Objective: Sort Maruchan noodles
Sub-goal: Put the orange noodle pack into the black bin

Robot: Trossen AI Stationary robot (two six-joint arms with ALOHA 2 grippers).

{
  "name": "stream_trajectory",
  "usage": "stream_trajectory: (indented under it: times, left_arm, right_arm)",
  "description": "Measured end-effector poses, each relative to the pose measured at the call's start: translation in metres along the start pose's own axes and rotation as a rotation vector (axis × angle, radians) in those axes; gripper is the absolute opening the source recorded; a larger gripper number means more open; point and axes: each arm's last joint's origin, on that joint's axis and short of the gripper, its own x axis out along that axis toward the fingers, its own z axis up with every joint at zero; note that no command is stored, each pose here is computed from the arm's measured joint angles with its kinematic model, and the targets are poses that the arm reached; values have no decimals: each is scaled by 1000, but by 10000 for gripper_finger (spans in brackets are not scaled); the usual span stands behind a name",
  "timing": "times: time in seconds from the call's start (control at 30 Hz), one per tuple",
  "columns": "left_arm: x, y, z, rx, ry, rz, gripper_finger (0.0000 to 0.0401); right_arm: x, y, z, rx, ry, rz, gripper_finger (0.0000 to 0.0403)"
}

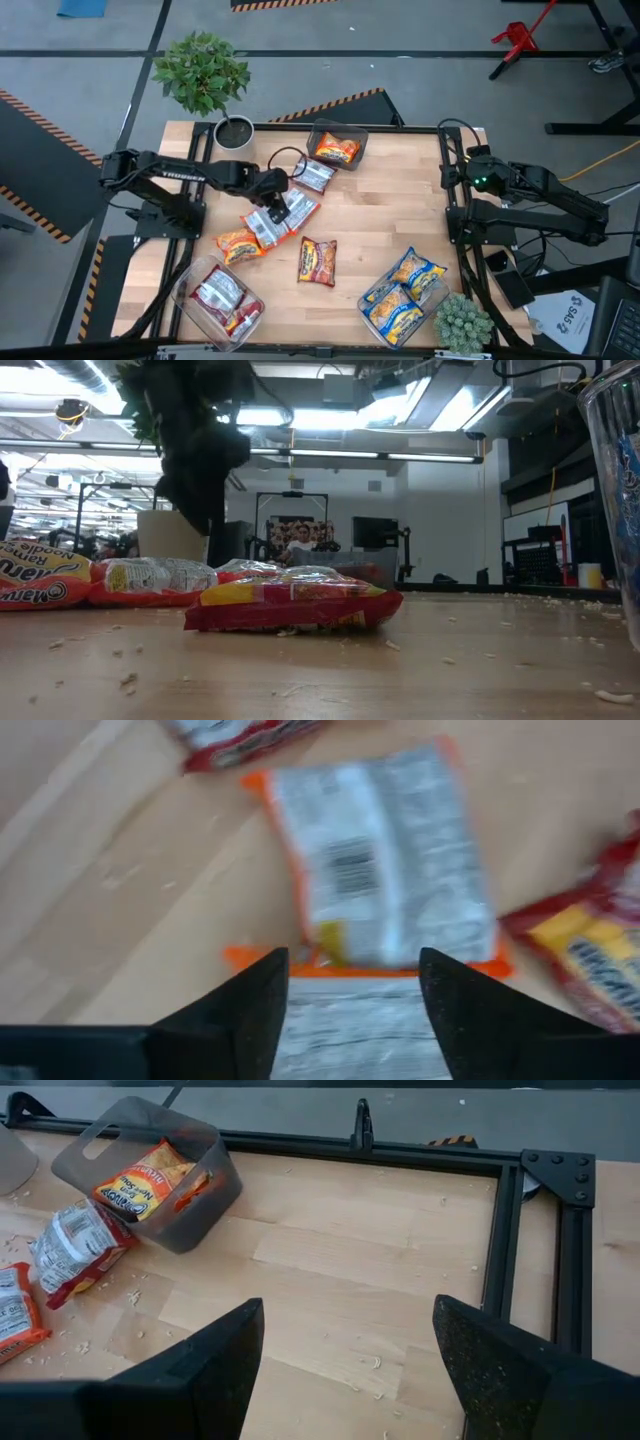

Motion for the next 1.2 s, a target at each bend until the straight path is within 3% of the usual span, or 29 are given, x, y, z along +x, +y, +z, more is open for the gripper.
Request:
stream_trajectory:
  times: [0.13,0.4,0.7,1.0,1.2]
  left_arm:
    - [1,18,0,-98,77,76,240]
    - [3,33,2,-132,105,117,241]
    - [29,46,-35,-174,270,80,241]
    - [43,40,-42,-188,287,-196,241]
    - [43,38,-40,-185,282,-234,241]
  right_arm:
    - [0,0,0,0,-11,-10,280]
    - [0,0,0,-1,-19,-18,280]
    - [0,-1,1,-1,-21,-20,280]
    - [0,-1,1,-1,-32,-31,280]
    - [0,-1,1,-1,-29,-28,280]
